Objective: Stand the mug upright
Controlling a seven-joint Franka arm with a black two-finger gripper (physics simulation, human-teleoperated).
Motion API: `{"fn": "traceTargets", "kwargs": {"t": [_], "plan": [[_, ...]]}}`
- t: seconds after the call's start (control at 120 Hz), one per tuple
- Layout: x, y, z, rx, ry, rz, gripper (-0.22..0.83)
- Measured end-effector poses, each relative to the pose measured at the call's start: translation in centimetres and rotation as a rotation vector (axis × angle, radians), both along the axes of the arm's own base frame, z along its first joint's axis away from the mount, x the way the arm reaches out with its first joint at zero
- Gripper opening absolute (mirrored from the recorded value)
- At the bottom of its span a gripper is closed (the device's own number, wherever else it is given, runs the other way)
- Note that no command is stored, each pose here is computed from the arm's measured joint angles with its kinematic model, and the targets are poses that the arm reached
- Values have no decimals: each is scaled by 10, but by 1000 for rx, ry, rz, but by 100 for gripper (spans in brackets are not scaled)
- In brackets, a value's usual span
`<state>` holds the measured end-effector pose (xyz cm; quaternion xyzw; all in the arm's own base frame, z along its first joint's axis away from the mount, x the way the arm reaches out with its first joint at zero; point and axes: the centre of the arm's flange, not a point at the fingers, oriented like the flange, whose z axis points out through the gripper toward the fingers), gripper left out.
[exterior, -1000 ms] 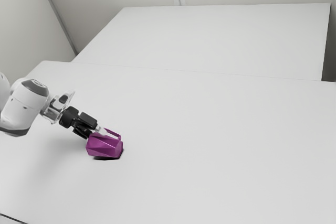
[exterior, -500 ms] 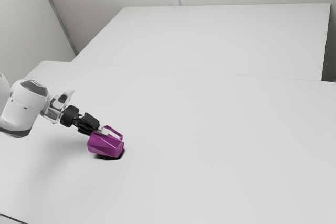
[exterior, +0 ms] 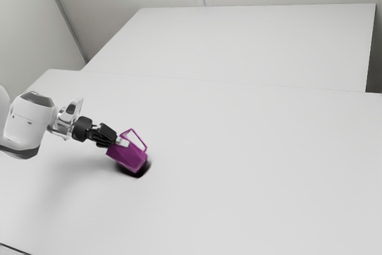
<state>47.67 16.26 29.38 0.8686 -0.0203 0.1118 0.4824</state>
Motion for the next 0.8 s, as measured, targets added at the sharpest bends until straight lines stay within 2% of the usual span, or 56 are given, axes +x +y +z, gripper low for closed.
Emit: {"fn": "traceTargets", "kwargs": {"t": [0.308,0.392,0.508,0.6,0.8], "plan": [[4,-7,24,0,-39,-2,-17],[15,-13,41,42,-70,-10,-17],[30,-27,80,179,-120,-50,-17],[38,-33,97,309,-127,-63,-17],[45,-46,112,635,-61,-114,-17]]}}
